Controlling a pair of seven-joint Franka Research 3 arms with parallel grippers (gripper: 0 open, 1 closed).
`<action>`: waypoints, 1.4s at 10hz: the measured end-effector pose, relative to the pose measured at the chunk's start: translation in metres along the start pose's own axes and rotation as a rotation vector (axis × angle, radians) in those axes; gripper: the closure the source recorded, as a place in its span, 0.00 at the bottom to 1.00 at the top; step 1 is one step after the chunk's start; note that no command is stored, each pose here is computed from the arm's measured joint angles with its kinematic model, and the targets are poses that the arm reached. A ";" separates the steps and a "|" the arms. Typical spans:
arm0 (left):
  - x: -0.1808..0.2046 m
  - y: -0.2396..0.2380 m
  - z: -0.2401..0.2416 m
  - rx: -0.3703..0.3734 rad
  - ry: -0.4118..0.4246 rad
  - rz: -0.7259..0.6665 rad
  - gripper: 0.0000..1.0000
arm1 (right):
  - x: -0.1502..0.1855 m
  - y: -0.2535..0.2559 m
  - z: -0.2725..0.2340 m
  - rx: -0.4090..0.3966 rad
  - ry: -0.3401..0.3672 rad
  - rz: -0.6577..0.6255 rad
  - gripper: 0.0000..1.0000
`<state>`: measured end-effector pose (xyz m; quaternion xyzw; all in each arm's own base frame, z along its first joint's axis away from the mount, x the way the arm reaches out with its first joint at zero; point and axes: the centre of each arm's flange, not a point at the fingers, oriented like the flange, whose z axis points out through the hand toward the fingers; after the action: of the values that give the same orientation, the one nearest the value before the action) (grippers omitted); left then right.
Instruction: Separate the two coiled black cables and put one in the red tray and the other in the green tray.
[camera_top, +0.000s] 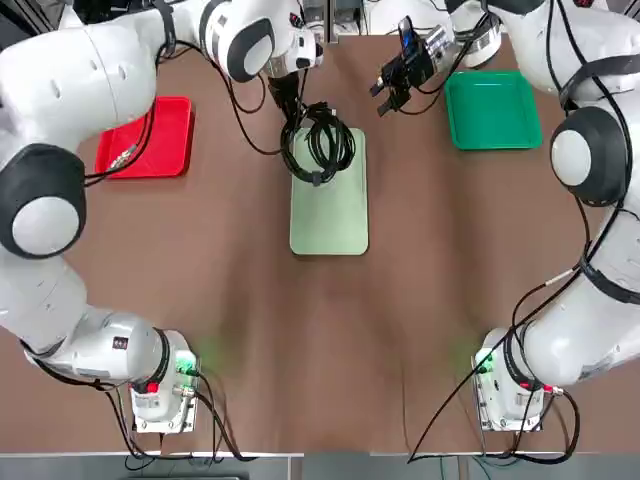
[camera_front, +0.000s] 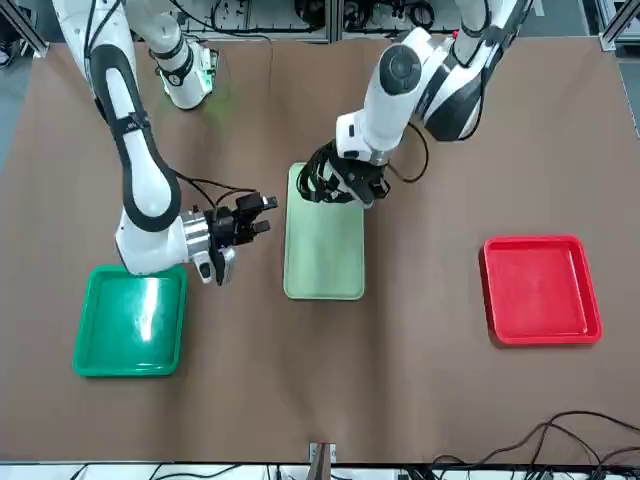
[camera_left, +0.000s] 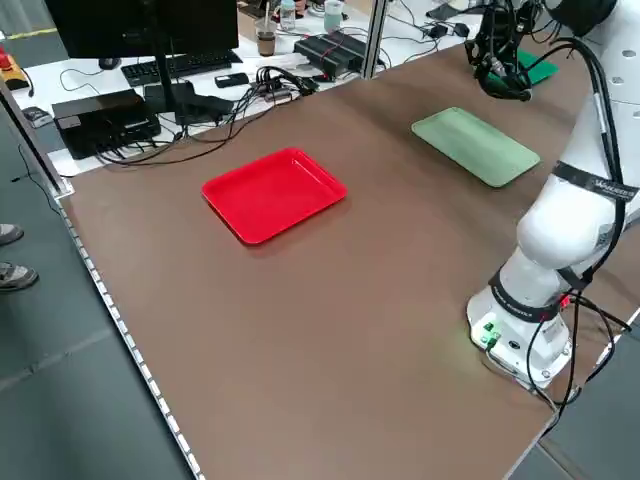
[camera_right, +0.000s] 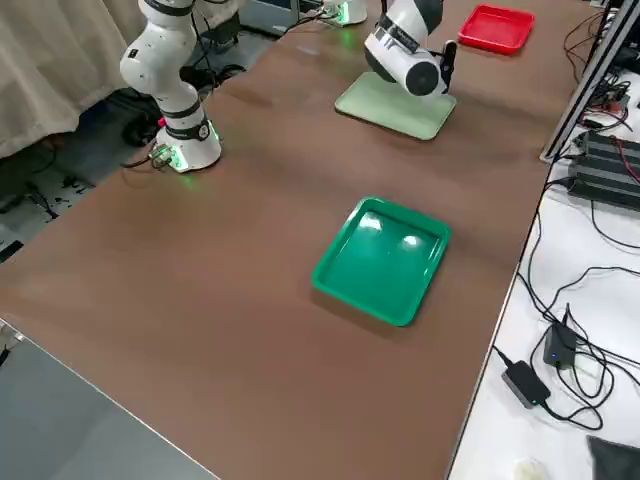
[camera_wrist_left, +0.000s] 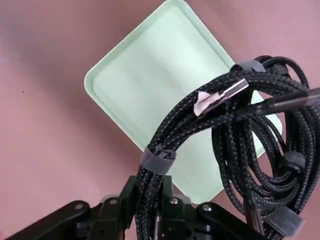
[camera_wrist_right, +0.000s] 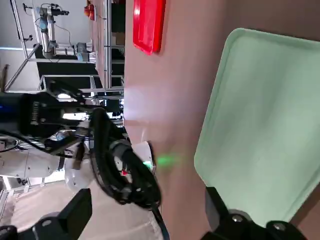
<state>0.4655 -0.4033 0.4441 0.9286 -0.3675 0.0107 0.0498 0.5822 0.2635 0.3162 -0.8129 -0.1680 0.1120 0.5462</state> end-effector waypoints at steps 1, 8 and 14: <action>-0.001 0.000 -0.008 0.009 0.010 0.000 0.76 | 0.000 0.003 0.008 0.002 -0.007 -0.019 0.00; 0.001 -0.005 -0.035 0.018 0.026 -0.012 0.76 | -0.015 0.001 0.057 0.117 -0.058 -0.009 0.02; 0.002 -0.006 -0.037 0.017 0.029 -0.014 0.76 | -0.013 -0.023 0.092 0.235 -0.039 0.003 0.05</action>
<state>0.4717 -0.3964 0.4801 0.9314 -0.3600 0.0267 0.0473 0.5329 0.3440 0.3025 -0.7414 -0.1628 0.1475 0.6341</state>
